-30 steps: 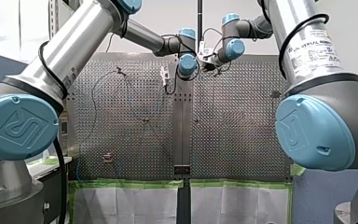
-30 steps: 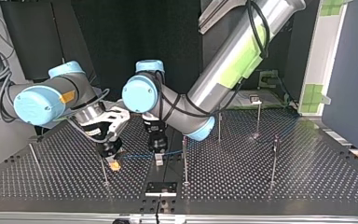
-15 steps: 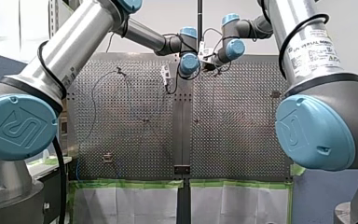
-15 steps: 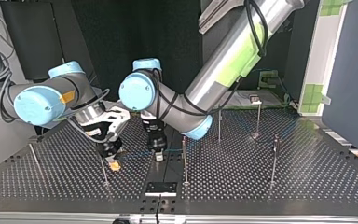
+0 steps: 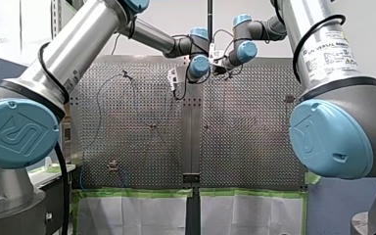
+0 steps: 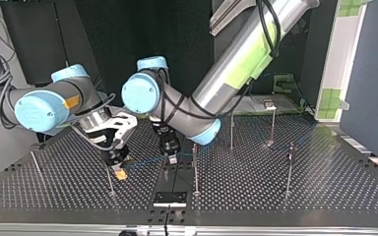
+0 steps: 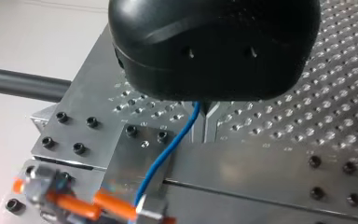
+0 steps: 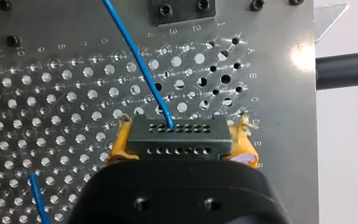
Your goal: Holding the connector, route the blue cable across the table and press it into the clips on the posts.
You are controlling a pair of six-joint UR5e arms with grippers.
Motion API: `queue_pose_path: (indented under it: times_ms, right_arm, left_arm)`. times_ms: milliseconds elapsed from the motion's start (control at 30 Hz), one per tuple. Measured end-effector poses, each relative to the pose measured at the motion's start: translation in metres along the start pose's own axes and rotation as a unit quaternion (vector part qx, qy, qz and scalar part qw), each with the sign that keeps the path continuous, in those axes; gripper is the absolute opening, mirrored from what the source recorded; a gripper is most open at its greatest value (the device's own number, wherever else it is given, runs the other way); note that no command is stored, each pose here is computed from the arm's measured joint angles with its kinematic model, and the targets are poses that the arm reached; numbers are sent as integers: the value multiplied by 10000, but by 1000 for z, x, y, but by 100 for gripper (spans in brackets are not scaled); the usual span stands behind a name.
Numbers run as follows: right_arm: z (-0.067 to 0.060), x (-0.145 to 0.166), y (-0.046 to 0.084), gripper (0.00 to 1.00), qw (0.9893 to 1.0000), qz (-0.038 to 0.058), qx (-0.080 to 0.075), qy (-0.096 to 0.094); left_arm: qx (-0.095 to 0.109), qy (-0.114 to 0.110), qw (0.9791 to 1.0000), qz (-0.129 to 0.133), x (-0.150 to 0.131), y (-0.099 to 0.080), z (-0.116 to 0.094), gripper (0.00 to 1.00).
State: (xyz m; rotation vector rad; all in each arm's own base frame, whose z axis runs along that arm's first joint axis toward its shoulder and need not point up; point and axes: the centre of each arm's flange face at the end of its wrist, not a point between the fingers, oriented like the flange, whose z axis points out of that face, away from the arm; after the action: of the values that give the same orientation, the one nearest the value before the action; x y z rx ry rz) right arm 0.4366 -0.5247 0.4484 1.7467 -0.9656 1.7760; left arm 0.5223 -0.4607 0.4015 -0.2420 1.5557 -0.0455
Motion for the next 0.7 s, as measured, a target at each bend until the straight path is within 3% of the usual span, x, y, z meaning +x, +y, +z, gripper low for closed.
queue_pose_path:
  times_ms: [133, 467, 700]
  right_arm:
    - [-1, -9, -1, 0, 10000, 23, -1, -90]
    - [-8, -42, -2, 0, 9991, 109, -13, -418]
    - [-15, -47, -4, 0, 9987, 138, -22, -493]
  left_arm:
    - [-59, 20, 10000, -4, -1, 1, -11, 0]
    - [-1, -251, 9992, -315, -24, 12, -31, 0]
    - [143, -277, 9988, -389, -11, 17, -32, 0]
